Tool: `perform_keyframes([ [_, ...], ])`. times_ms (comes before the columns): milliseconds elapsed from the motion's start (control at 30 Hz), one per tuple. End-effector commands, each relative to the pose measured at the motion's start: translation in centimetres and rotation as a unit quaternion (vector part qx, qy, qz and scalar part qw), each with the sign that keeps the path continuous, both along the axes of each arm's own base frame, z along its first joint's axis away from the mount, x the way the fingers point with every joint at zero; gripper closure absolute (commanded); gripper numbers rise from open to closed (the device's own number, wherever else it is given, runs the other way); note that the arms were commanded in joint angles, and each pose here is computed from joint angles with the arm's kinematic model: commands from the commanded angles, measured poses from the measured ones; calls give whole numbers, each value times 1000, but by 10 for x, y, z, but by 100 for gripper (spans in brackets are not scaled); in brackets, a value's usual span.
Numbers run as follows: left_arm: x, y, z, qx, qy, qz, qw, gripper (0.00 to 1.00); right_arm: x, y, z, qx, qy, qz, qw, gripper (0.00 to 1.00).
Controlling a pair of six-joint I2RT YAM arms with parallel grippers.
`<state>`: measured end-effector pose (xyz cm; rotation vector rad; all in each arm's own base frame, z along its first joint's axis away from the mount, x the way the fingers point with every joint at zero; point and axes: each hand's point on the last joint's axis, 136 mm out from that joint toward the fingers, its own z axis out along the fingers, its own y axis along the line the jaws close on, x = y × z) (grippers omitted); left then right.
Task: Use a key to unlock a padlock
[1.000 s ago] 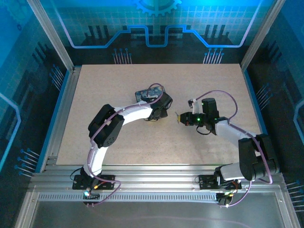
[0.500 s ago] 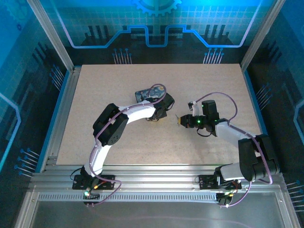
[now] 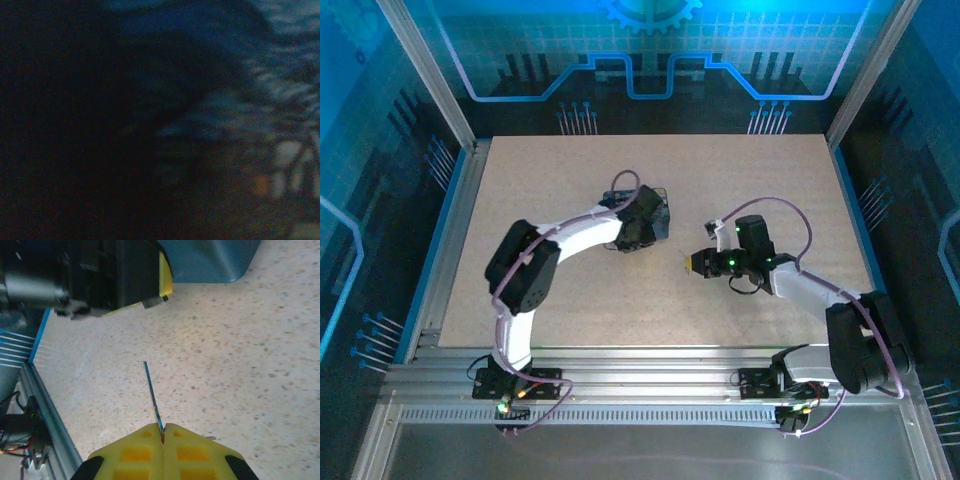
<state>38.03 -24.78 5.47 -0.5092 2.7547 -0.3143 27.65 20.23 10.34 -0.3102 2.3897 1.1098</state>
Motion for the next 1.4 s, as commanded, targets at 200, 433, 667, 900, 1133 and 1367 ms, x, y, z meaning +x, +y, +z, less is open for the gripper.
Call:
perform_keyframes([
  [200,-3,-16,90,-204,4,-19,979,100,-22,39,29,58,-13,73,996,100],
  [433,-13,-29,120,-307,17,-10,952,100,-26,52,56,79,-45,105,990,100],
  [667,-22,-32,129,-333,18,-14,943,100,-25,54,71,93,-69,157,981,100],
  [900,-25,-36,131,-357,18,-18,934,100,-11,48,67,114,-54,157,980,100],
  [1133,-27,-37,130,-362,18,-18,932,100,2,48,55,98,-43,161,981,100],
  [1367,-26,-39,130,-369,16,-18,929,100,19,50,48,108,-26,145,983,100],
])
